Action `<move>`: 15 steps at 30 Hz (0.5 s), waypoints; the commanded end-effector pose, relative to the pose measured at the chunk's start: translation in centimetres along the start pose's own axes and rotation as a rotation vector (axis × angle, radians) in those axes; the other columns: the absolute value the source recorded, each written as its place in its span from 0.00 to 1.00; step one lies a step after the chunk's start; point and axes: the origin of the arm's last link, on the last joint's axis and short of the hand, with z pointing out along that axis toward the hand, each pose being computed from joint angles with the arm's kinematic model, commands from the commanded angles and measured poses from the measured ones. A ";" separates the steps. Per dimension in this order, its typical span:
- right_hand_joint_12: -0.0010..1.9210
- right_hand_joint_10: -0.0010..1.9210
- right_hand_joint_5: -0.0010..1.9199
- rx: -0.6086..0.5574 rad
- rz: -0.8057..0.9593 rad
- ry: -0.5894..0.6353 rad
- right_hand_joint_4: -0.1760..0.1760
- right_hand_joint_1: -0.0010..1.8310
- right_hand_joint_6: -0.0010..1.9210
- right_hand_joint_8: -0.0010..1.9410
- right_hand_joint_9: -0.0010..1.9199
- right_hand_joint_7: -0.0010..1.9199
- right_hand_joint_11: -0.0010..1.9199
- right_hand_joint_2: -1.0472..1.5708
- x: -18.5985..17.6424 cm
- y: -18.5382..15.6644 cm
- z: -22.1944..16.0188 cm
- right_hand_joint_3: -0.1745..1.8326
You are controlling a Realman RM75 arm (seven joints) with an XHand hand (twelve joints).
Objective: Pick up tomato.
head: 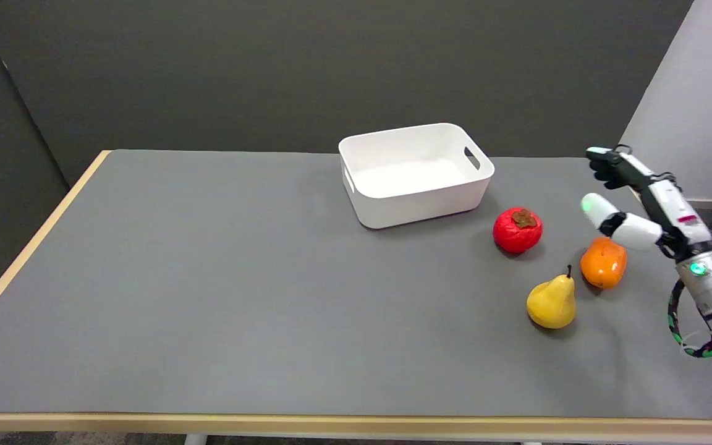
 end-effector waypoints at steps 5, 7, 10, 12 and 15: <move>0.68 0.41 0.12 -0.038 -0.582 -0.463 0.65 0.20 0.22 0.19 0.14 0.18 0.08 0.64 -3.2 -2.6 9.0 0.51; 0.69 0.41 0.12 -0.035 -0.616 -0.505 0.65 0.19 0.22 0.19 0.14 0.18 0.08 0.64 -3.2 -3.1 9.8 0.51; 0.69 0.41 0.11 -0.017 -0.664 -0.561 0.65 0.18 0.21 0.19 0.13 0.18 0.08 0.63 -3.0 -4.0 10.8 0.50; 0.69 0.41 0.11 0.009 -0.708 -0.604 0.65 0.16 0.21 0.18 0.13 0.17 0.08 0.63 -2.9 -4.9 11.5 0.50; 0.69 0.40 0.10 0.026 -0.712 -0.639 0.63 0.15 0.20 0.18 0.13 0.16 0.08 0.63 -3.0 -5.7 11.8 0.50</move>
